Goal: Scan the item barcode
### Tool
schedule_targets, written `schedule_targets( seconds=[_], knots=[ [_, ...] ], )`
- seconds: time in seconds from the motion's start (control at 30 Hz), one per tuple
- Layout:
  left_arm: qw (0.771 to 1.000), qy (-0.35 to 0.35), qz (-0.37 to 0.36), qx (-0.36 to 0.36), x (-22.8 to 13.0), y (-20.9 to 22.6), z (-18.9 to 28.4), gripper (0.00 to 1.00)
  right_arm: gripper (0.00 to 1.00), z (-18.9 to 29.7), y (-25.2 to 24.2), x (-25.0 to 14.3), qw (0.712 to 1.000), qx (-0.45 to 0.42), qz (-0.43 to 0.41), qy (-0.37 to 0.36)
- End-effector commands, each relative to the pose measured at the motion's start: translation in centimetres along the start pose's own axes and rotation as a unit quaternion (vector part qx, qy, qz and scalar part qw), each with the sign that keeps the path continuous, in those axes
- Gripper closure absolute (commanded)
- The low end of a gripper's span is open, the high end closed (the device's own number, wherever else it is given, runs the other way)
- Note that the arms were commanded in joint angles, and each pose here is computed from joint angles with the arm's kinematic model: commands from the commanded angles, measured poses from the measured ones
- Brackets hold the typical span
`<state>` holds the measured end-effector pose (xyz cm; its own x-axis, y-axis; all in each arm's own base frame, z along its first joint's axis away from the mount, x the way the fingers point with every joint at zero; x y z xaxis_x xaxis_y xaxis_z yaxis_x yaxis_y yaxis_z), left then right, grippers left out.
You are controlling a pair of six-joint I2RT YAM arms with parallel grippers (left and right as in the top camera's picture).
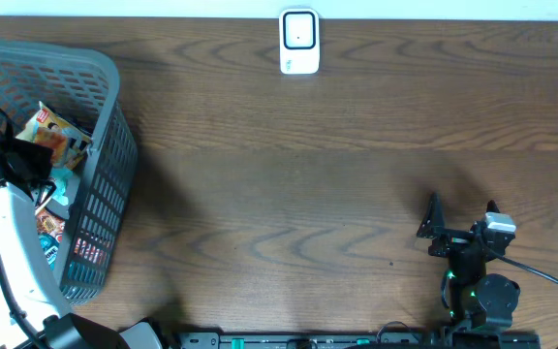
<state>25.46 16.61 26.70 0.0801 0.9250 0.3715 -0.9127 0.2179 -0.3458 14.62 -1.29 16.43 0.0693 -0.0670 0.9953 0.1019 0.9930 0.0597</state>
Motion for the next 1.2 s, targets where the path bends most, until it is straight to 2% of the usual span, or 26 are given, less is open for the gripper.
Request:
schedule_targets(
  seconds=[0.0,0.03,0.17,0.23,0.43,0.47,0.53,0.57,0.8,0.9,1.17],
  knots=[
    [1.000,-0.004,-0.004,-0.012,0.2,-0.3,0.9,0.83,0.01,0.0,0.0,0.0,1.000,0.000,0.004,-0.001],
    [1.000,-0.003,-0.004,-0.010,0.2,-0.2,0.9,0.74,0.01,0.0,0.0,0.0,1.000,0.000,0.004,-0.001],
    [1.000,0.002,-0.007,-0.003,0.1,-0.1,0.7,0.73,0.01,0.0,0.0,0.0,1.000,0.000,0.004,-0.001],
    [1.000,0.004,-0.007,0.000,0.0,0.0,0.7,0.92,0.01,0.0,0.0,0.0,1.000,0.001,0.004,-0.001],
    [1.000,0.003,-0.007,0.012,-0.1,0.3,0.5,0.93,0.01,0.0,0.0,0.0,1.000,0.000,0.004,-0.001],
    [1.000,0.003,-0.007,0.018,-0.1,0.4,0.4,0.91,0.01,0.0,0.0,0.0,1.000,0.000,0.004,-0.001],
    [0.999,0.009,-0.008,0.031,-0.4,0.7,-0.3,0.58,0.01,0.0,0.0,0.0,1.000,0.000,0.004,-0.001],
    [0.999,0.015,-0.009,0.036,-0.5,0.8,-0.8,0.53,0.01,0.0,0.0,0.0,1.000,0.000,0.004,-0.001],
    [0.990,0.088,-0.011,0.114,-2.1,2.1,-6.6,0.51,0.01,0.0,0.0,0.0,1.000,0.001,0.004,-0.001],
    [0.980,0.130,-0.013,0.152,-3.0,2.9,-8.7,0.44,0.01,0.0,0.0,0.0,1.000,0.000,0.004,-0.001],
    [0.966,0.168,-0.016,0.194,-4.0,3.9,-10.5,0.40,0.01,0.0,0.0,0.0,1.000,0.000,0.004,-0.001]
  ],
)
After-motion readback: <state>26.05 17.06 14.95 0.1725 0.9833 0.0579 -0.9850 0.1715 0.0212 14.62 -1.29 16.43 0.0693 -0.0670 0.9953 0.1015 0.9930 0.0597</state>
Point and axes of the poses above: each gripper's point midway between its finger pads, its own z axis back along the fingers, its own y axis along the line the jaws close on, x = y × z, the point moved 10 cm from there along z, back along the fingers, and after that the axes turned 5 degrees about z, right-handed, at the moved point
